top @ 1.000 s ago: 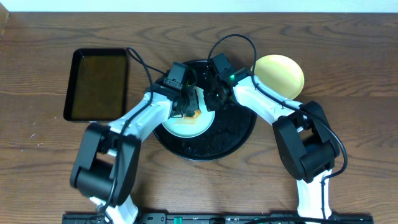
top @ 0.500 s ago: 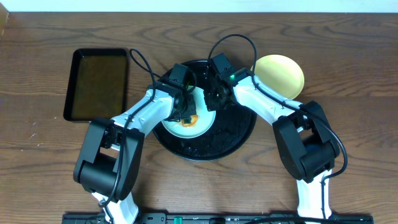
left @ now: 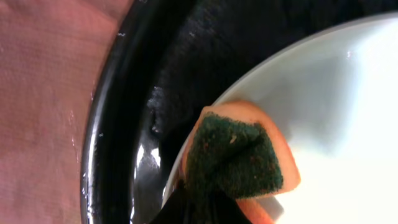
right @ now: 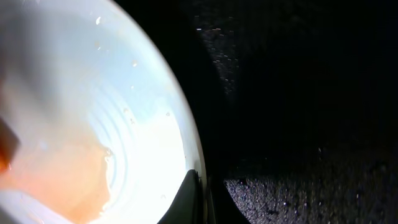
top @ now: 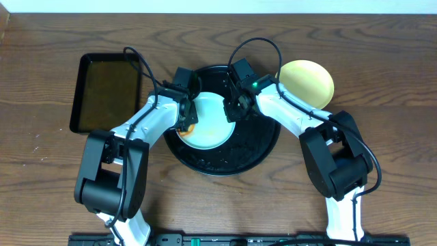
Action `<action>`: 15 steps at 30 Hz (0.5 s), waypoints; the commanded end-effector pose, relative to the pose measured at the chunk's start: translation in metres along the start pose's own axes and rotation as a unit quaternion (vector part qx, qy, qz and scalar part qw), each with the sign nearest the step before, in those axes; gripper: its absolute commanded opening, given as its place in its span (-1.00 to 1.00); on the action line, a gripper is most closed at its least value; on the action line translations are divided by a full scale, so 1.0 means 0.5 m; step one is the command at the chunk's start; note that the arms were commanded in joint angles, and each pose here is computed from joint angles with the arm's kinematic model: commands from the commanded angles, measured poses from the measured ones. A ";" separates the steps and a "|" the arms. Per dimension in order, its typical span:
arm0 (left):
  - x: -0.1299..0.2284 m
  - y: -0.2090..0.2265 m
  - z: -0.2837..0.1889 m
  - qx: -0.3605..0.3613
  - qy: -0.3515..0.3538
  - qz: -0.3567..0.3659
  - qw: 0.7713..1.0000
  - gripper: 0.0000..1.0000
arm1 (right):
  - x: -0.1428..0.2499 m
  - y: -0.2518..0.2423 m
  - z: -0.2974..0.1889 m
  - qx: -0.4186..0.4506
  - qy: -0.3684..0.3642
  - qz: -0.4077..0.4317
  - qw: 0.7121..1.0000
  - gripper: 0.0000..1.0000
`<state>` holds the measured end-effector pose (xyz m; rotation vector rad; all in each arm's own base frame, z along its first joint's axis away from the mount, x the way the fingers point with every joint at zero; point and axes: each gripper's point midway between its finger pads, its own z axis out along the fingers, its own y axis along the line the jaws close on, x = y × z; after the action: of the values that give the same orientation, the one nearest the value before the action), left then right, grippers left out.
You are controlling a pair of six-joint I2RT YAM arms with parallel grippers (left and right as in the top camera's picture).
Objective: Clean dirty plates on tray and stack at the side
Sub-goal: 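Keep rubbing the sponge around the green plate's rim and center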
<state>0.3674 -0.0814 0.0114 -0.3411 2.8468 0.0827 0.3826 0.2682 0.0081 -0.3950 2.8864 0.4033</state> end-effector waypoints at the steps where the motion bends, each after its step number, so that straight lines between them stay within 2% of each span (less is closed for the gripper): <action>1: -0.050 0.044 -0.010 -0.040 -0.056 -0.017 0.998 -0.85 | 0.008 -0.023 0.018 0.027 0.006 -0.002 1.000 -0.98; 5: -0.069 0.040 -0.028 -0.033 -0.076 -0.001 0.997 -0.85 | 0.010 -0.027 0.018 0.032 0.008 -0.002 0.999 -0.98; 10: -0.093 0.075 -0.090 -0.068 -0.118 -0.009 0.991 -0.85 | 0.009 -0.028 0.018 0.033 0.008 -0.002 0.999 -0.98; 15: -0.102 0.077 -0.149 -0.052 -0.142 -0.016 0.988 -0.85 | 0.009 -0.027 0.018 0.033 0.007 -0.002 0.999 -0.97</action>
<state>0.3888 -0.0491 0.0814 -0.3674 2.6066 0.2008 0.3839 0.2659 0.0077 -0.3900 2.8850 0.3844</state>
